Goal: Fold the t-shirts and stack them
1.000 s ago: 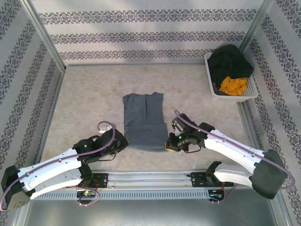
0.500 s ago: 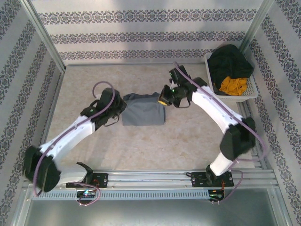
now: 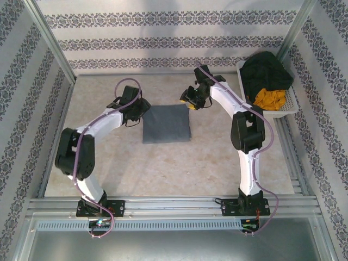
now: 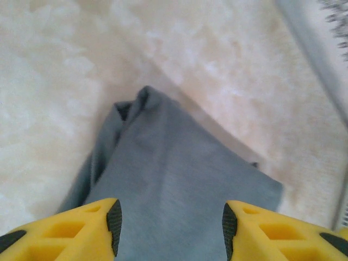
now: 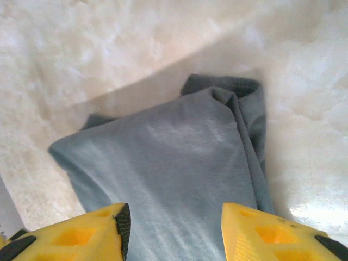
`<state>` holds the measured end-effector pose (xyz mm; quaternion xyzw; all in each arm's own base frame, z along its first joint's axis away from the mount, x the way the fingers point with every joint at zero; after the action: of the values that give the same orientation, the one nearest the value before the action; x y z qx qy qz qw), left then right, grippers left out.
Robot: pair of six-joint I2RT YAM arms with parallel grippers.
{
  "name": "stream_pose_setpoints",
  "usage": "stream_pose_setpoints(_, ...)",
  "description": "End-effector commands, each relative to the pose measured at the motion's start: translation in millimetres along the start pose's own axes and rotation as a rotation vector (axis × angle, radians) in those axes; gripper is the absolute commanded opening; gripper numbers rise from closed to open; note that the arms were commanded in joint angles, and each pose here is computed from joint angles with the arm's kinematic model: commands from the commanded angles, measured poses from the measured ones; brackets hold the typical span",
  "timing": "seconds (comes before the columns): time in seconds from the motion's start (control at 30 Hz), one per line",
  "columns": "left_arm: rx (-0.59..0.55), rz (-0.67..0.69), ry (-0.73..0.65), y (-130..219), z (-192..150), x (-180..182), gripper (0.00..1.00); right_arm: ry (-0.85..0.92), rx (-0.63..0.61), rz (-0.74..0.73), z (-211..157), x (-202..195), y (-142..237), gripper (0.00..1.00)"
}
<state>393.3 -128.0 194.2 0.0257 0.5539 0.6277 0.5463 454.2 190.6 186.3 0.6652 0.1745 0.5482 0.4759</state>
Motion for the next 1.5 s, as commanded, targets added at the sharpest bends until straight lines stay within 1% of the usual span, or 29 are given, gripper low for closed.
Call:
stream_pose_setpoints(0.0,0.016,-0.019,0.017,38,-29,-2,0.53,0.069,-0.094,0.067,-15,7,54,0.48)
stream_pose_setpoints(0.03,0.037,-0.028,0.047,43,-45,1,0.53,0.062,-0.11,0.098,-24,2,62,0.48)
stream_pose_setpoints(0.1,0.044,-0.034,0.104,51,-75,8,0.53,0.042,-0.139,0.164,-44,-10,72,0.5)
stream_pose_setpoints(0.17,0.016,-0.051,0.158,56,-101,11,0.57,0.021,-0.154,0.212,-70,-28,77,0.52)
stream_pose_setpoints(0.27,-0.005,-0.094,0.224,46,-127,6,0.59,-0.007,-0.147,0.321,-98,-44,86,0.55)
stream_pose_setpoints(0.3,-0.001,-0.098,0.246,40,-134,4,0.59,-0.017,-0.136,0.334,-106,-51,86,0.55)
stream_pose_setpoints(0.47,0.043,-0.08,0.41,7,-166,-2,0.6,-0.042,-0.1,0.302,-139,-82,96,0.55)
stream_pose_setpoints(0.57,0.033,-0.08,0.498,-9,-178,-4,0.61,-0.061,-0.096,0.285,-148,-96,103,0.53)
stream_pose_setpoints(0.67,0.018,-0.063,0.546,-21,-184,-6,0.61,-0.06,-0.102,0.281,-154,-103,111,0.53)
stream_pose_setpoints(0.83,-0.038,-0.064,0.587,-40,-184,-7,0.6,-0.045,-0.107,0.272,-162,-110,123,0.53)
stream_pose_setpoints(0.93,-0.054,-0.057,0.612,-54,-188,-3,0.53,-0.06,-0.101,0.267,-166,-118,125,0.52)
stream_pose_setpoints(1.0,-0.073,-0.062,0.628,-62,-188,0,0.43,-0.07,-0.101,0.266,-168,-122,126,0.52)
stream_pose_setpoints(1.07,-0.09,-0.051,0.635,-71,-184,6,0.28,-0.076,-0.103,0.266,-168,-125,129,0.52)
stream_pose_setpoints(1.13,-0.131,-0.047,0.644,-73,-174,12,0.14,-0.079,-0.103,0.266,-168,-126,130,0.52)
stream_pose_setpoints(1.2,-0.158,-0.058,0.64,-75,-159,16,0.02,-0.078,-0.107,0.269,-167,-126,132,0.52)
stream_pose_setpoints(1.23,-0.173,-0.062,0.633,-75,-149,19,0.0,-0.075,-0.108,0.271,-166,-126,132,0.51)
stream_pose_setpoints(1.33,-0.191,-0.067,0.578,-71,-117,30,0.0,-0.056,-0.112,0.284,-162,-121,134,0.5)
stream_pose_setpoints(1.47,-0.144,-0.033,0.476,-68,-67,61,0.0,-0.026,-0.115,0.283,-157,-115,135,0.48)
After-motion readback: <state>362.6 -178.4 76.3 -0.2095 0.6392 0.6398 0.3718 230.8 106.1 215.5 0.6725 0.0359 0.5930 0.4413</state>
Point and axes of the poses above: each hand's point on the last joint's axis, 136 mm out from that joint toward the fingers, its own y axis back along the fingers, its own x axis along the line the jaws close on, z = x × y, the point moved 7 cm from there along y, back along the fingers, and after that the axes turned 4 degrees about -y, right-handed, at the moved point
